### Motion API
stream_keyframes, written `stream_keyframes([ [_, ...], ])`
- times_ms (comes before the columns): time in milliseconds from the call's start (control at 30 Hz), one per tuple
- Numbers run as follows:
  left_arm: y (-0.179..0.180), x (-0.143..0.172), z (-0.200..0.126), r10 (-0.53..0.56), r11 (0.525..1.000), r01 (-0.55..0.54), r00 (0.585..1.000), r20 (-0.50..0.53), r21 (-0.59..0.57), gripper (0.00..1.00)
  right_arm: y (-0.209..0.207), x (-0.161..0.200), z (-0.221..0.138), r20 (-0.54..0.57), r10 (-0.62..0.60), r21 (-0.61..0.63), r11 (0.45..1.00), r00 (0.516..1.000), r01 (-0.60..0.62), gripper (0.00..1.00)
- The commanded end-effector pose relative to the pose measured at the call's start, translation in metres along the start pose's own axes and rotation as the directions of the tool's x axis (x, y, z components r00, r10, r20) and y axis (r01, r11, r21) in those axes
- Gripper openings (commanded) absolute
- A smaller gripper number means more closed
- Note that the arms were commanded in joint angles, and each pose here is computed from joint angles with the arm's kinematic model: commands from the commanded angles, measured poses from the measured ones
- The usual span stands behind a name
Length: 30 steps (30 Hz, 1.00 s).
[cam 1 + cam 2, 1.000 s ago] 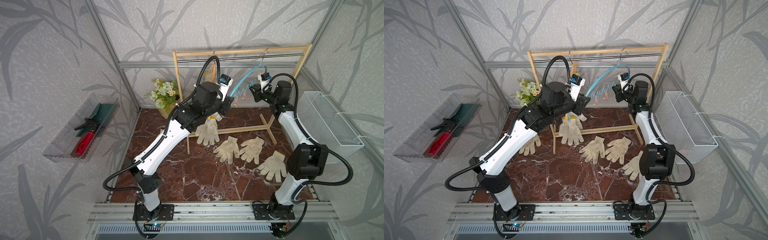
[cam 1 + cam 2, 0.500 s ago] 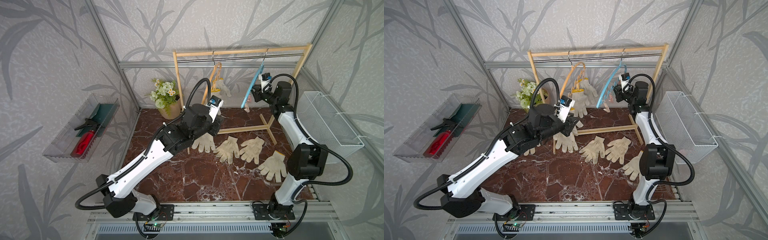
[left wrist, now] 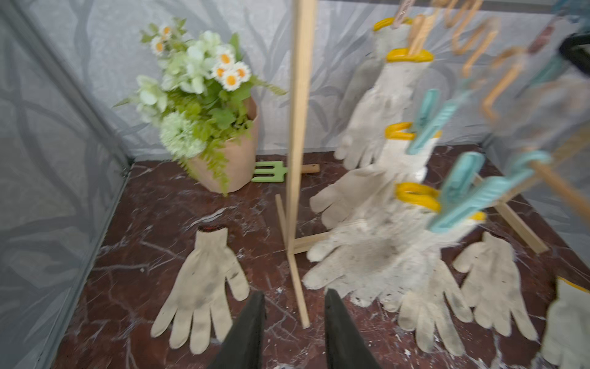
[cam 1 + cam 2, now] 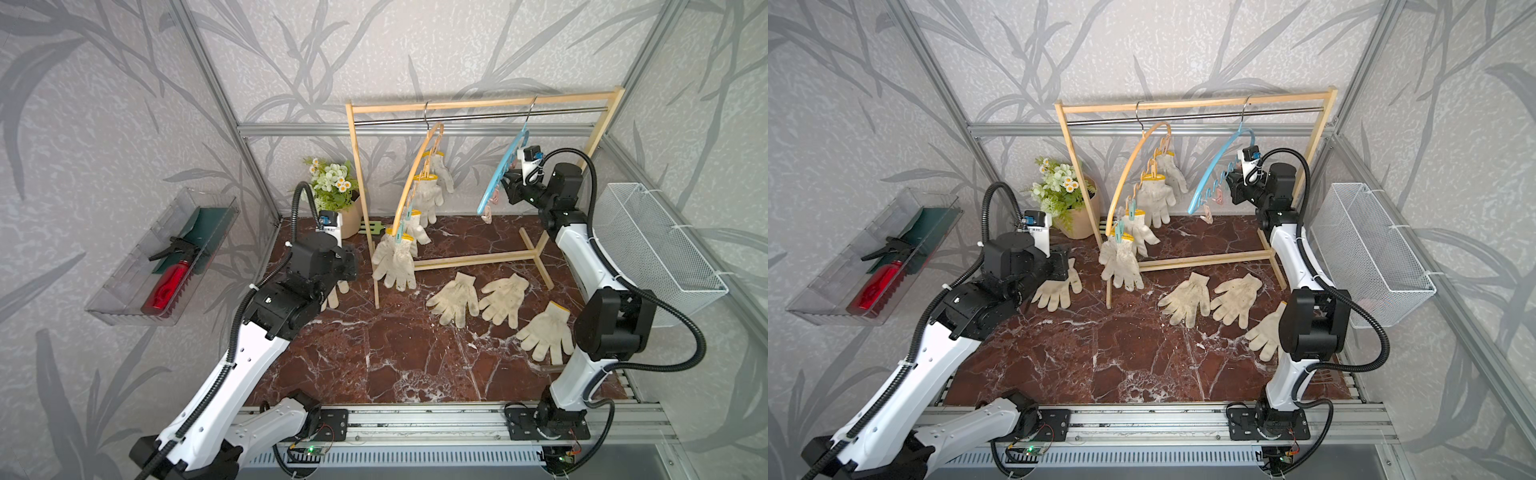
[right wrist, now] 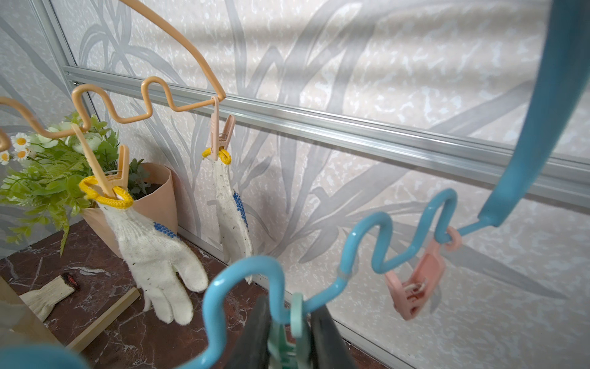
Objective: Clip the gloves onto a hanger to dry
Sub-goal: Pick up the glove from the center of the board.
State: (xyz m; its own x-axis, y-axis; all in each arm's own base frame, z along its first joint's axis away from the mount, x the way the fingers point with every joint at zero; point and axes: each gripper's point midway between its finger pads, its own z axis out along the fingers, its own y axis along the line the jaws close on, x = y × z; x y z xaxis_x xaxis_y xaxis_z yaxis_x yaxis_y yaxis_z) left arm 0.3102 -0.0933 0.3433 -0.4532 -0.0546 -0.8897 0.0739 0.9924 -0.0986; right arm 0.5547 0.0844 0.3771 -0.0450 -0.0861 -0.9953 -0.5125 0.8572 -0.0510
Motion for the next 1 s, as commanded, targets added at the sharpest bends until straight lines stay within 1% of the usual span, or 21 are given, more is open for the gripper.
stream_keyframes([
  [0,0.023,0.04,0.028,-0.054,0.998,0.048,0.989,-0.138,-0.044,0.32,0.007,-0.006,-0.003,0.007,0.002,-0.007,1.0,1.0,-0.002,0.23],
  [133,0.055,0.064,0.068,-0.128,0.99,0.112,0.971,-0.202,-0.091,0.32,0.009,-0.008,-0.002,0.012,0.001,-0.011,1.0,1.0,0.0,0.24],
  [267,0.085,0.095,0.114,-0.205,0.974,0.163,0.93,-0.305,-0.155,0.32,0.012,-0.009,-0.002,0.014,0.003,-0.017,1.0,1.0,-0.003,0.24],
  [367,0.103,0.115,0.144,-0.223,0.966,0.153,0.902,-0.37,-0.209,0.32,0.013,-0.01,-0.002,0.02,0.011,-0.018,1.0,1.0,-0.011,0.24],
  [400,0.112,0.122,0.153,-0.248,0.954,0.157,0.89,-0.382,-0.254,0.32,0.013,-0.01,-0.002,0.023,0.015,-0.019,1.0,1.0,-0.014,0.24],
  [467,0.125,0.137,0.171,-0.252,0.945,0.124,0.866,-0.433,-0.303,0.32,0.014,-0.009,-0.001,0.021,0.02,-0.025,1.0,1.0,-0.019,0.24],
  [567,0.133,0.153,0.191,-0.243,0.944,0.075,0.817,-0.522,-0.323,0.31,0.015,-0.008,-0.001,0.021,0.02,-0.026,0.999,1.0,-0.019,0.24],
  [667,0.145,0.167,0.208,-0.251,0.933,0.041,0.787,-0.563,-0.358,0.31,0.015,-0.007,0.0,0.02,0.02,-0.026,0.999,1.0,-0.02,0.24],
  [800,0.162,0.18,0.225,-0.292,0.923,0.065,0.762,-0.578,-0.38,0.32,0.016,-0.008,-0.001,0.02,0.017,-0.027,0.999,1.0,-0.017,0.24],
  [867,0.165,0.188,0.234,-0.304,0.925,0.081,0.741,-0.599,-0.37,0.35,0.016,-0.007,0.0,0.019,0.016,-0.027,1.0,1.0,-0.016,0.24],
  [967,0.167,0.203,0.243,-0.305,0.929,0.072,0.703,-0.643,-0.363,0.39,0.015,-0.007,0.0,0.019,0.015,-0.027,1.0,1.0,-0.014,0.24],
])
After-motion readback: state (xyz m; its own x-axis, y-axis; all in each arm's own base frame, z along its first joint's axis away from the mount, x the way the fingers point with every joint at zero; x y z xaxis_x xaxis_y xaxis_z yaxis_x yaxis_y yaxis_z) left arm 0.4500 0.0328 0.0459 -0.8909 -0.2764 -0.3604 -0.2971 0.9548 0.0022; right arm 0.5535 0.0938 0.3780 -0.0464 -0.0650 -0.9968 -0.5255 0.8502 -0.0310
